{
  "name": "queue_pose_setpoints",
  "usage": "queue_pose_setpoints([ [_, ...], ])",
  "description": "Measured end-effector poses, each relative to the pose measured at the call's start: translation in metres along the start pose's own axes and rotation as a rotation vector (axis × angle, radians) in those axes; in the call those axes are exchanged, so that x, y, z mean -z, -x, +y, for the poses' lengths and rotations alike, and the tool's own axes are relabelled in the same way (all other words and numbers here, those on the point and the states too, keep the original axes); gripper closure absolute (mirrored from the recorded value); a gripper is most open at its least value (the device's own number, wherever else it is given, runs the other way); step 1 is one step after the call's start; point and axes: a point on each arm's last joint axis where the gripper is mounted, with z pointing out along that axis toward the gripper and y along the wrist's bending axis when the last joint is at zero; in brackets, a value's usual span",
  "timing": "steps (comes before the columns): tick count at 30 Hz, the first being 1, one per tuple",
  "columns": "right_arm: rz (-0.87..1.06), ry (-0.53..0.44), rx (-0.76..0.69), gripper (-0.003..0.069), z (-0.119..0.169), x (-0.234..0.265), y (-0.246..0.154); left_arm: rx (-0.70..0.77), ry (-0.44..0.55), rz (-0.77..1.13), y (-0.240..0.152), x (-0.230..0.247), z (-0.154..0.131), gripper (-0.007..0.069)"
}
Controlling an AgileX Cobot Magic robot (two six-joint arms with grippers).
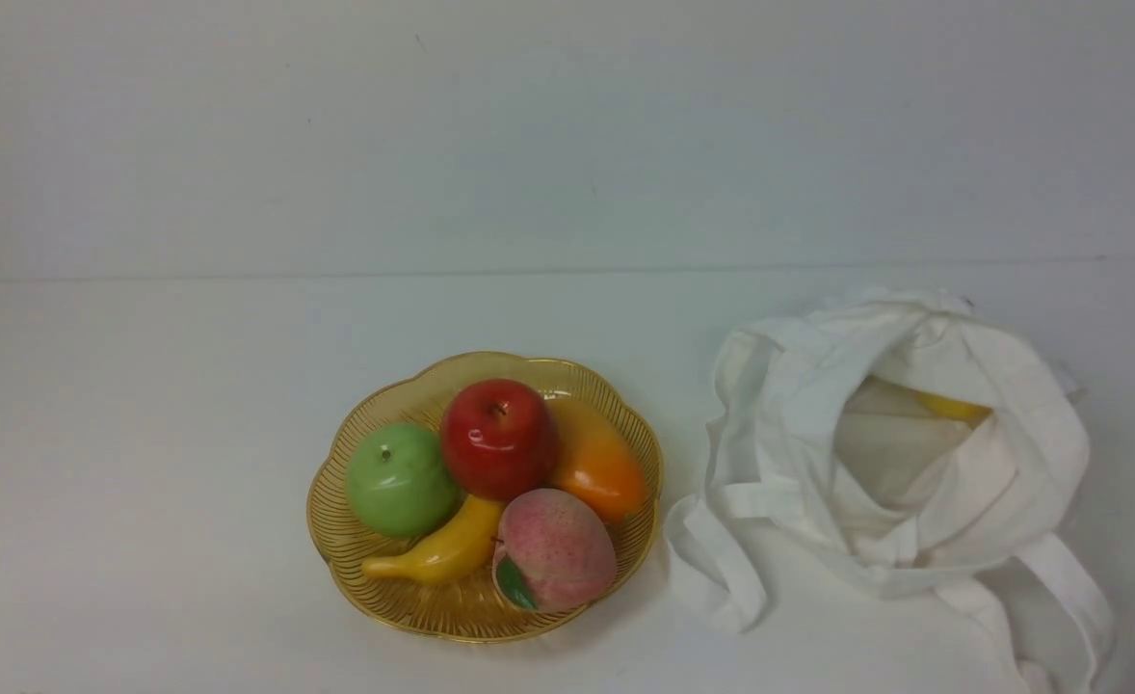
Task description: Take the fruit out of the cloth bag on the white table and place them on a plate.
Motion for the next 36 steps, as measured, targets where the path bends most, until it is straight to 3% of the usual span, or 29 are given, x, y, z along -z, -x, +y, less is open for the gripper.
queue_pose_setpoints([
  [36,0.0,0.0,0.004,0.0674,0.0,0.0,0.0,0.0,0.0,0.0,0.0,0.0,0.0,0.0633],
])
